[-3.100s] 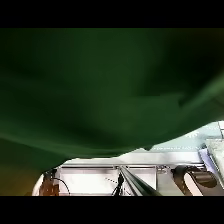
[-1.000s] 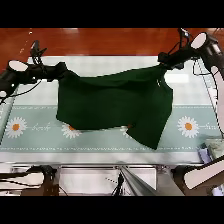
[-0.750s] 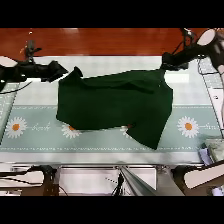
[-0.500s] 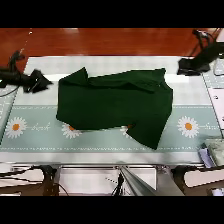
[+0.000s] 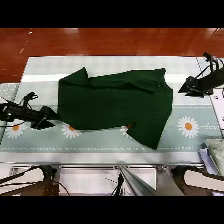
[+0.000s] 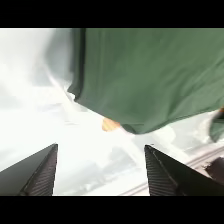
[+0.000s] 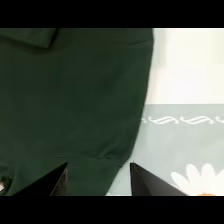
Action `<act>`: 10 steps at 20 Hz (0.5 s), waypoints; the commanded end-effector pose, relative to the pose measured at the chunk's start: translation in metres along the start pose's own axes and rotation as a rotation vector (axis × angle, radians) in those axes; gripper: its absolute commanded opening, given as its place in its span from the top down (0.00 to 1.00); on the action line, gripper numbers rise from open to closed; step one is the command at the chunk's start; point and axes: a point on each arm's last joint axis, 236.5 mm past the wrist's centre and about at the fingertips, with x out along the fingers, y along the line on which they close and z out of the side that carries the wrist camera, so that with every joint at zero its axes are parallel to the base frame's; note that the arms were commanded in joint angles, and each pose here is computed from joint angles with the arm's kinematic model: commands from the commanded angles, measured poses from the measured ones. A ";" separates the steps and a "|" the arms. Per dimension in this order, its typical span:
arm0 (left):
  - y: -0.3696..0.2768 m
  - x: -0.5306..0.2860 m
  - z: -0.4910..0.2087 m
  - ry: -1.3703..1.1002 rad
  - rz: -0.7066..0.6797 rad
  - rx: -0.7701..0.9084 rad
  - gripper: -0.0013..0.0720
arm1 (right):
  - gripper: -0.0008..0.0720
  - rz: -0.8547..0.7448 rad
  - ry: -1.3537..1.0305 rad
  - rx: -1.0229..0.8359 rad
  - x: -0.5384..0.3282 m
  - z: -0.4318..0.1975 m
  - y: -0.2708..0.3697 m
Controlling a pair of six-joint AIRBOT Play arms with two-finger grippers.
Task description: Fold the shirts.
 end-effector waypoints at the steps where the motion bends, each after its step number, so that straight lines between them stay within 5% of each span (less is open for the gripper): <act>1: -0.005 0.020 0.003 -0.032 0.015 0.039 0.13 | 0.33 0.048 0.013 0.016 0.015 -0.018 0.003; 4: -0.015 0.036 0.024 -0.102 0.036 0.041 0.18 | 0.33 0.069 0.023 0.026 0.020 -0.022 0.006; 8: -0.034 0.062 0.020 -0.067 0.011 0.073 0.92 | 0.32 0.146 -0.046 0.028 0.014 -0.007 0.026; 10: -0.036 0.062 0.016 -0.050 0.008 0.105 0.96 | 0.32 0.080 -0.009 0.000 0.018 -0.018 0.010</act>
